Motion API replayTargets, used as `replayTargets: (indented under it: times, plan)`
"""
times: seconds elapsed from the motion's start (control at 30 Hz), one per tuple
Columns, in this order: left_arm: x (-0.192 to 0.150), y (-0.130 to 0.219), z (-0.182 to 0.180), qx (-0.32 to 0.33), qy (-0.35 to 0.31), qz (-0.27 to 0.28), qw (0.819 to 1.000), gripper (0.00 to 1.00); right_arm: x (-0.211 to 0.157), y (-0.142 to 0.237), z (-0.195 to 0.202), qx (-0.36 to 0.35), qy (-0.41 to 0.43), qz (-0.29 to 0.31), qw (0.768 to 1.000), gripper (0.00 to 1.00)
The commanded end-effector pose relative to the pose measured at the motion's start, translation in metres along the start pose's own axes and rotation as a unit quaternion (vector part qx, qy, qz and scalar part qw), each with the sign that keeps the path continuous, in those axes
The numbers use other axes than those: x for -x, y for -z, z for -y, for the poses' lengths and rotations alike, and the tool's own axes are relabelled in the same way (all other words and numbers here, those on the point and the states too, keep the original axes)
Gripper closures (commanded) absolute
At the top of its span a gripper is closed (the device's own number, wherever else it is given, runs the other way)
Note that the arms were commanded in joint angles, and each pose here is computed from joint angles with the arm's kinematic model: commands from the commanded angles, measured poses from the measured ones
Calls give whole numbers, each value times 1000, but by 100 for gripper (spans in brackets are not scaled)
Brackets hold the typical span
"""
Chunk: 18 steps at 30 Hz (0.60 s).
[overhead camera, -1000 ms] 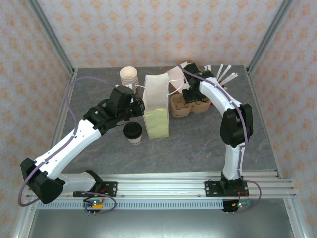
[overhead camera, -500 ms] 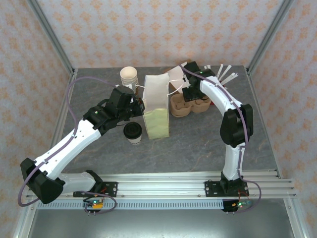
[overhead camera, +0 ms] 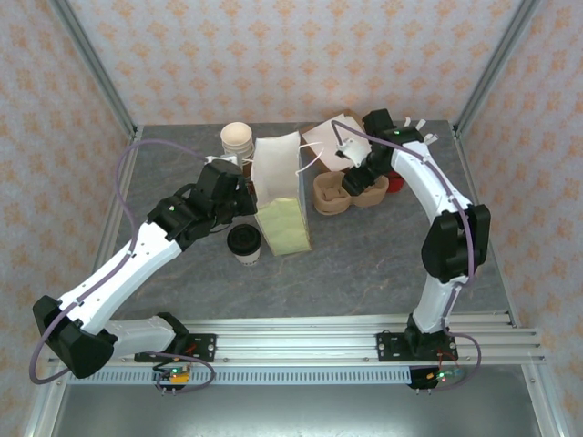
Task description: Pack the takeout coffee
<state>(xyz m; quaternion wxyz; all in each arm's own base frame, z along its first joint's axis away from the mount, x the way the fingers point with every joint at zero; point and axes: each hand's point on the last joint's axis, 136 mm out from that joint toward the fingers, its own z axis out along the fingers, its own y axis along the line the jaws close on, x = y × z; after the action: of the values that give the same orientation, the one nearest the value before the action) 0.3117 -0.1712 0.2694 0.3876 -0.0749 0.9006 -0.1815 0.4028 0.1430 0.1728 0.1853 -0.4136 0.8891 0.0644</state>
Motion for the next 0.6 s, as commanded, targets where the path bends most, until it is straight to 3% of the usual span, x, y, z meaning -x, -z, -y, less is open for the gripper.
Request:
replayTargets:
  times: [0.0, 0.27, 0.57]
  plan:
    - [-1, 3, -9, 20, -6, -1, 1000, 100, -8, -9, 2, 16, 51, -29, 998, 39]
    - [2, 4, -7, 17, -8, 0, 1000, 100, -15, -10, 16, 33, -89, -40, 995, 29]
    - [2, 4, -6, 13, -12, 0, 1000, 100, -35, -22, 13, 46, -136, -64, 988, 23]
